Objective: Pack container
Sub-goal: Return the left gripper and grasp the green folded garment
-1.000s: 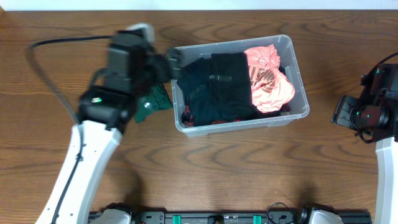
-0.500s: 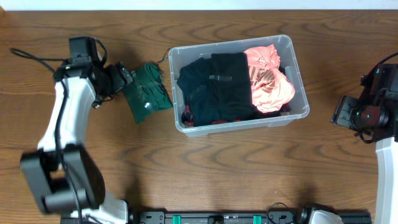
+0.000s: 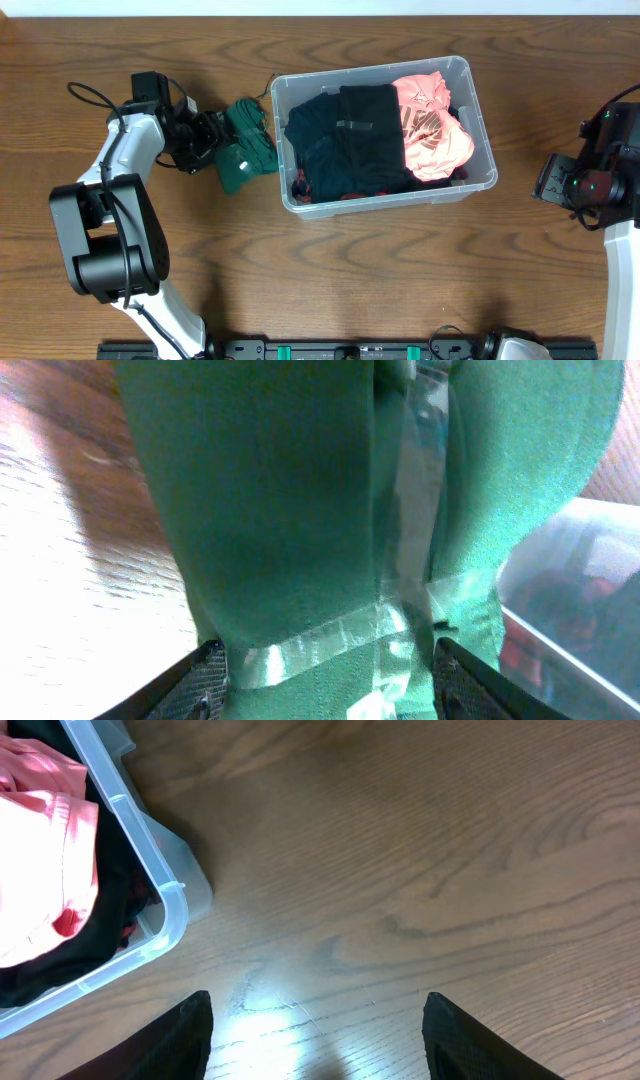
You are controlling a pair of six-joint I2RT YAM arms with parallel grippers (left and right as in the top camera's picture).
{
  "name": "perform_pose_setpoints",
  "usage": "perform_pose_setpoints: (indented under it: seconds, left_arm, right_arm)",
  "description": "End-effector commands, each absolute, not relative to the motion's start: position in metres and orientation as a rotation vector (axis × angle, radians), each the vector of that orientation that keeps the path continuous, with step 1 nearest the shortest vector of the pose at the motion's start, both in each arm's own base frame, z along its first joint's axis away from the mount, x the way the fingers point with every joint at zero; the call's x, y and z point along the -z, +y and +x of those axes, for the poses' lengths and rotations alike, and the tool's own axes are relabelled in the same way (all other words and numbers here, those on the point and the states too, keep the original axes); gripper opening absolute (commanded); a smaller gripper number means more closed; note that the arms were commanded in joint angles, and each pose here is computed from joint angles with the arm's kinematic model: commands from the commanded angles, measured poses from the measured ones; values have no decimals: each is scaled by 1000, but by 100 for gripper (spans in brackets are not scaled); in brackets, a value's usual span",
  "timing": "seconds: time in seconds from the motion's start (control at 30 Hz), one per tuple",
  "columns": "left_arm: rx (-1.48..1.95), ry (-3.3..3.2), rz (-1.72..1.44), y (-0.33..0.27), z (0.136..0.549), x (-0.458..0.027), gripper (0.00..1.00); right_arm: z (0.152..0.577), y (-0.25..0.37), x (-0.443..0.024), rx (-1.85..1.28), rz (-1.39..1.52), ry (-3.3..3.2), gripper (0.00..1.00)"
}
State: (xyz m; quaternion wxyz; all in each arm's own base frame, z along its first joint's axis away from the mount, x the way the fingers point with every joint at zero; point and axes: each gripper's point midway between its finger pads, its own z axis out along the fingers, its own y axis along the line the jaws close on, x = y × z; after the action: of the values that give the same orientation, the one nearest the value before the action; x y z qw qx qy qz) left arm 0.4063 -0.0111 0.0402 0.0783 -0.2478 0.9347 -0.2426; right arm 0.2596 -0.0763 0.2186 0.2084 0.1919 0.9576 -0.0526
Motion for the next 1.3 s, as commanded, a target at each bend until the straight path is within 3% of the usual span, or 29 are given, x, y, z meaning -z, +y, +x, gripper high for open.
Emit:
perform_pose_setpoints:
  seconds: [0.0, 0.13, 0.3, 1.27]
  left_arm:
    - [789, 2800, -725, -18, 404, -44, 71]
    - [756, 2819, -742, -14, 401, -41, 86]
    - [534, 2886, -805, 7, 386, -28, 91]
    - [575, 2915, -765, -21, 392, 6, 91]
  right_arm:
    - [259, -82, -220, 168, 536, 2660, 66]
    - [259, -82, -220, 168, 536, 2660, 66]
    - [259, -82, -221, 168, 536, 2660, 66]
    - [259, -82, -220, 168, 536, 2662, 66]
